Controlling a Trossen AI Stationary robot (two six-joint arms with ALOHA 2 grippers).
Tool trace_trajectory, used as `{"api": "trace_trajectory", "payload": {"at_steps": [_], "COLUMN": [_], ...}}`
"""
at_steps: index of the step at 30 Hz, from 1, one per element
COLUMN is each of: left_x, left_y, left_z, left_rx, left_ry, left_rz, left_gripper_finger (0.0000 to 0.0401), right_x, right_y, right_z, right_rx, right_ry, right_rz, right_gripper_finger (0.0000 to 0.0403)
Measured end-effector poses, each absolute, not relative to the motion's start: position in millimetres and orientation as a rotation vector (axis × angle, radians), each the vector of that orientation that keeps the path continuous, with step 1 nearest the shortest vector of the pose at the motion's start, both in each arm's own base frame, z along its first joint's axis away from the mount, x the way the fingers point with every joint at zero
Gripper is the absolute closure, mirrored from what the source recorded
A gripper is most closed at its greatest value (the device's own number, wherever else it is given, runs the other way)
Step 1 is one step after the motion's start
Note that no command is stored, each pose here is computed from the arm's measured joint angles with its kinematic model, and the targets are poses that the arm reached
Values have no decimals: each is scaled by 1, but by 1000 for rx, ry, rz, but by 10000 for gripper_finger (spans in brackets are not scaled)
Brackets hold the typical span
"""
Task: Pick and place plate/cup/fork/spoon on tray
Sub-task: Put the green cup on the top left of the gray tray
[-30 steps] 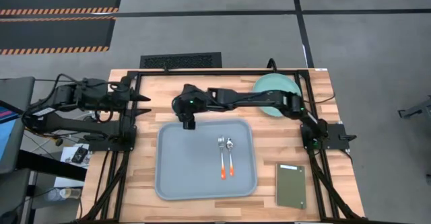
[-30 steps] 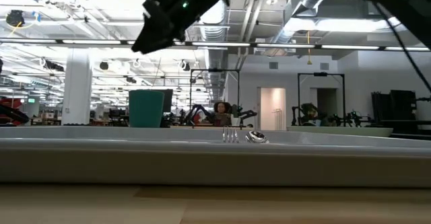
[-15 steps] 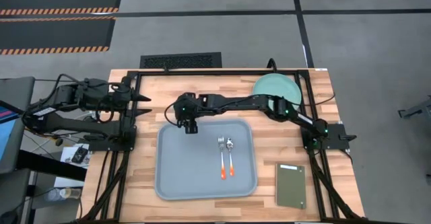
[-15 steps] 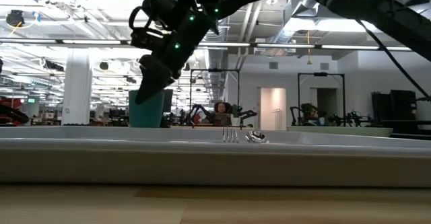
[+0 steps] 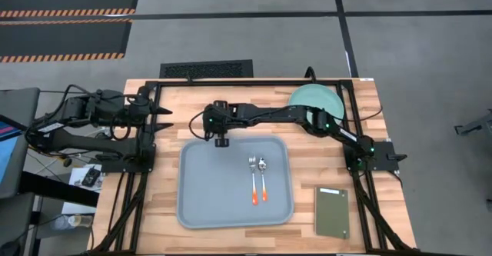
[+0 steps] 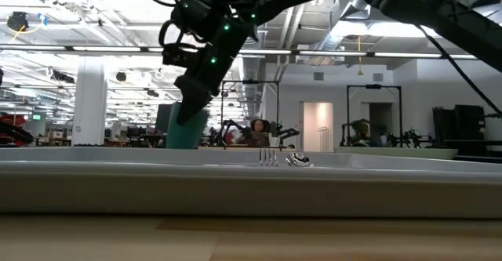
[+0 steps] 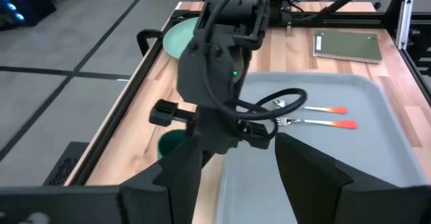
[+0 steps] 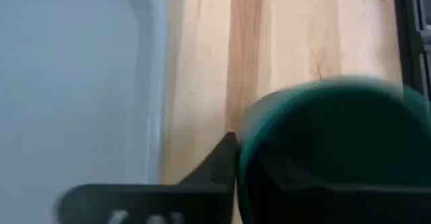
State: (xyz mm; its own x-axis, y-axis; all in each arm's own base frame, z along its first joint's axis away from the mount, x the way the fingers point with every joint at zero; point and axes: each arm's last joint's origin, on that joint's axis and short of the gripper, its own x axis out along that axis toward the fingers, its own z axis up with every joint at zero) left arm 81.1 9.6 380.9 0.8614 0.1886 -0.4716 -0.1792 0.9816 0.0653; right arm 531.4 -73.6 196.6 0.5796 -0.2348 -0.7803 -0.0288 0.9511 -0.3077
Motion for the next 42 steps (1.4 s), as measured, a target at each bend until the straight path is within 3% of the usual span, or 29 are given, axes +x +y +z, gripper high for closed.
{"api": "trace_trajectory", "payload": {"at_steps": [3, 9, 17, 29, 42], "left_x": [81, 80, 76, 75, 75], "left_y": [10, 12, 17, 17, 17], "left_z": [381, 379, 378, 376, 376], "left_rx": [19, 56, 94, 59, 36], "left_ry": [497, 518, 542, 551, 550], "left_rz": [193, 272, 460, 477, 482], "left_gripper_finger": [224, 224, 224, 224, 224], "right_x": [531, 529, 525, 527, 522], "right_y": [-71, -56, 7, 31, 22], "right_z": [197, 219, 261, 232, 222], "right_rx": [-312, -360, -530, -482, -373], "right_ry": [952, 975, 867, 939, 1008], "right_rz": [-115, -127, 25, 184, 234], "right_gripper_finger": [389, 394, 396, 393, 388]}}
